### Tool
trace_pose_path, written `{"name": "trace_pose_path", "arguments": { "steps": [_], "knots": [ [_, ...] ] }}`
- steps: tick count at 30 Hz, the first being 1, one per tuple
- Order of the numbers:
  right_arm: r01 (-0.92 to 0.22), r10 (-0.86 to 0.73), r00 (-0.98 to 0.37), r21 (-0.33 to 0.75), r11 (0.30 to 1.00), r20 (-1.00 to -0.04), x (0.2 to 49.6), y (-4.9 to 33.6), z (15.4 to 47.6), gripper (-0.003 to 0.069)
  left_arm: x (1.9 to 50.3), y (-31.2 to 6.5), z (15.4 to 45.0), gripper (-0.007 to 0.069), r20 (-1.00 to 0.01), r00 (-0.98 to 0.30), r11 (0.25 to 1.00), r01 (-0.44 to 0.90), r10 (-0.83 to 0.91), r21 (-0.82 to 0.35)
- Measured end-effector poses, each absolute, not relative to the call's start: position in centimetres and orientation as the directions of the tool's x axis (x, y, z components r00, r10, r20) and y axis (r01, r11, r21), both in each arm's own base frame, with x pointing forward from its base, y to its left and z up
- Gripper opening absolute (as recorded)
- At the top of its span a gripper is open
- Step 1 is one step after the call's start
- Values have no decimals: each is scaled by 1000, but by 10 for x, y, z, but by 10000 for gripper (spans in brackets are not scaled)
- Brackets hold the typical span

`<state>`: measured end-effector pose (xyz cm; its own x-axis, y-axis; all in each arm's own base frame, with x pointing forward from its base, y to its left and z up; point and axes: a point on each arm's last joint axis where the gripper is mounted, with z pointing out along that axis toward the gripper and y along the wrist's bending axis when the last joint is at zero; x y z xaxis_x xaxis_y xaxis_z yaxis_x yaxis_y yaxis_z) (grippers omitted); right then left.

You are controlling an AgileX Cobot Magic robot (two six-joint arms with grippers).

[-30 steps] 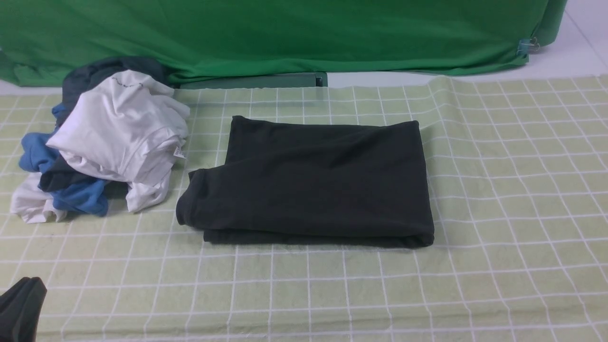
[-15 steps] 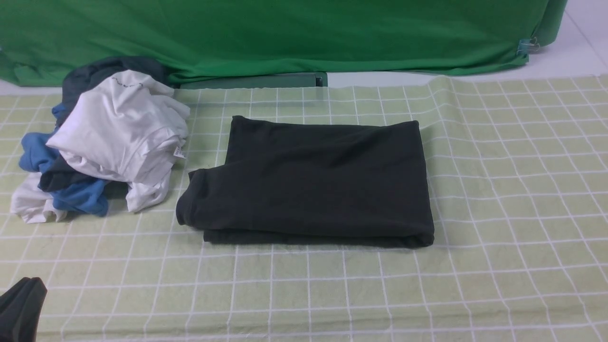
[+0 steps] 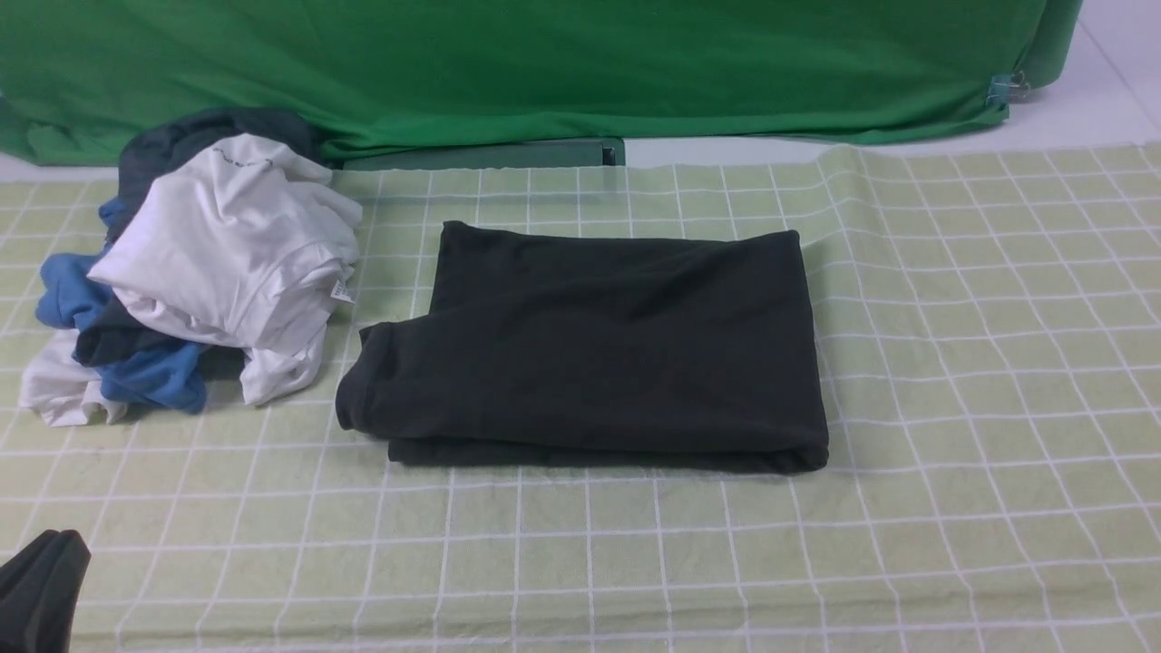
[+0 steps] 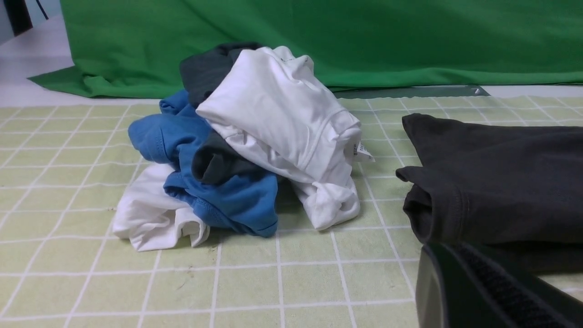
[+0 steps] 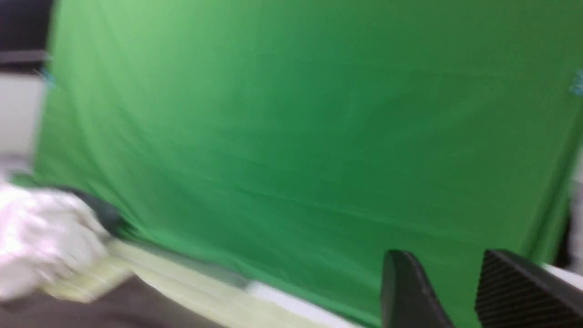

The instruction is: Fold a long-sleeved shirt over a green coffee tablecloth.

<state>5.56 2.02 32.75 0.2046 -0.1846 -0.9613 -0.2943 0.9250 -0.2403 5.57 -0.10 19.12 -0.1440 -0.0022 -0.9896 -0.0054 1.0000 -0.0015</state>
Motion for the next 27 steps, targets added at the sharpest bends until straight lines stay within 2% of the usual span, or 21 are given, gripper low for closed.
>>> {"name": "trace_pose_path", "arguments": {
  "steps": [7,13,18,27],
  "knots": [
    [-125,-263,-7,-260,957,-965,68,8,267,239,56,-1,191,15,-989,-146,1000,-5,-3,-2],
    [-67,-295,-149,-288,955,-944,62,2,200,239,56,-1,191,15,-989,-146,1000,-5,-3,-2],
    [-91,-324,-211,-311,946,-922,55,1,184,239,56,-1,191,15,-989,-145,1000,-5,-4,-3],
    [-108,-304,-221,-287,952,-927,54,2,182,239,56,-1,191,15,-989,-147,1000,-5,-3,-2]
  ]
}}
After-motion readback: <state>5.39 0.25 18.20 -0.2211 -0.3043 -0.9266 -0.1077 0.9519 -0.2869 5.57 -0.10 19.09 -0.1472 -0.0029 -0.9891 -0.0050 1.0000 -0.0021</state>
